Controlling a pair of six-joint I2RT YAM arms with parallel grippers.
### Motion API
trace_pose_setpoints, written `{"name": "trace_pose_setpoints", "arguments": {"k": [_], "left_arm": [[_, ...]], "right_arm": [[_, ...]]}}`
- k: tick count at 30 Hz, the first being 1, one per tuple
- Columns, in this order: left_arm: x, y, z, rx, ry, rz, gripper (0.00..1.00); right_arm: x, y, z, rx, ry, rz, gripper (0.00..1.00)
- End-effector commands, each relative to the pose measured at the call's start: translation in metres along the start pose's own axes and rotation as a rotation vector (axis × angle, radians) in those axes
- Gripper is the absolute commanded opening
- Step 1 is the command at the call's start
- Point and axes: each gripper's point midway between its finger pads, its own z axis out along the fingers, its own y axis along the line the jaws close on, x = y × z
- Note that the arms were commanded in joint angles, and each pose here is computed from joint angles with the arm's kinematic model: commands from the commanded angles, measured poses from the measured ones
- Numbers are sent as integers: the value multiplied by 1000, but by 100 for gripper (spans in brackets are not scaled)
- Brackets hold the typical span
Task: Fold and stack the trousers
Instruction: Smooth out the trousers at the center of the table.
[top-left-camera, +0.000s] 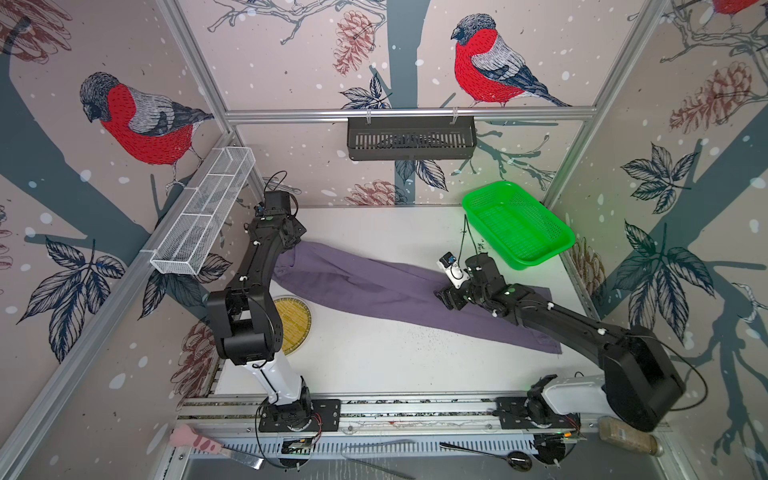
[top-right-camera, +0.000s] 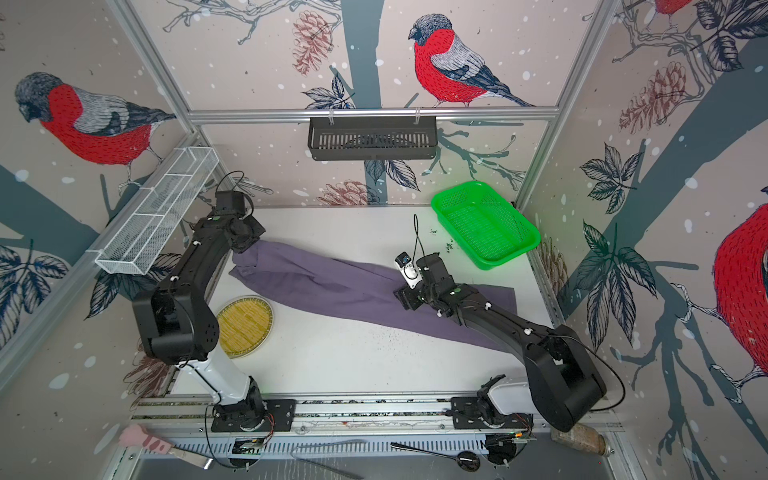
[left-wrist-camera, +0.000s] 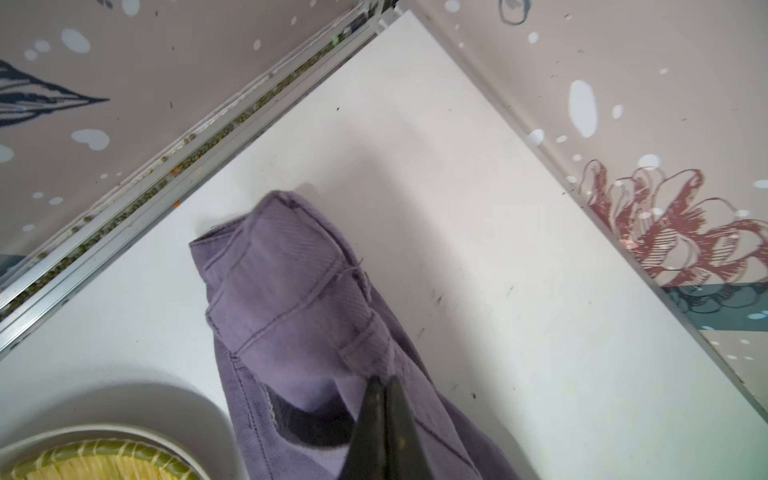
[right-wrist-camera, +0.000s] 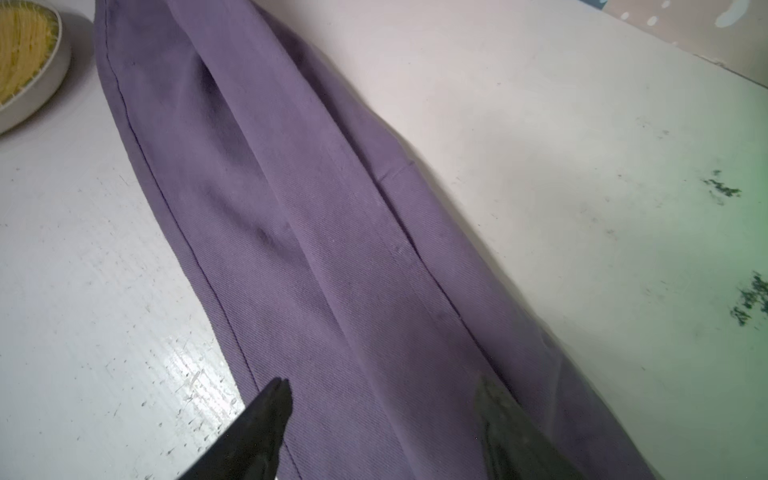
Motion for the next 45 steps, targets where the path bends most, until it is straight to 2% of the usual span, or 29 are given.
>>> {"name": "trace_pose_setpoints", "arguments": {"k": [1, 3, 11, 18, 23, 27, 31, 36, 42, 45], "left_arm": [[-8, -6, -11, 38, -40, 32, 0], [-8, -4, -17, 45, -52, 40, 0], [-19, -19, -50, 229, -208, 140, 0], [-30, -22, -41, 285, -183, 157, 0], [-37, -26, -35, 325, -181, 170, 0], [-38, -28, -26, 329, -162, 177, 0], [-38, -34, -20, 347, -136, 177, 0], [-40, -40, -15, 367, -128, 180, 0], [-41, -40, -17, 365, -133, 188, 0], [-39, -39, -16, 362, -127, 196, 0]], "right_arm": [[-14, 1, 15, 12, -11, -87, 71], [-23, 9, 28, -13, -29, -116, 71], [-49, 30, 92, -151, -29, -208, 65], [-53, 58, 123, -306, -34, -243, 58], [-54, 63, 141, -346, -29, -243, 53], [-61, 72, 139, -404, -46, -250, 45], [-59, 76, 133, -435, -38, -259, 28], [-59, 75, 124, -451, -42, -254, 15], [-67, 58, 124, -434, -61, -211, 14], [-67, 57, 125, -441, -51, -205, 7]]}}
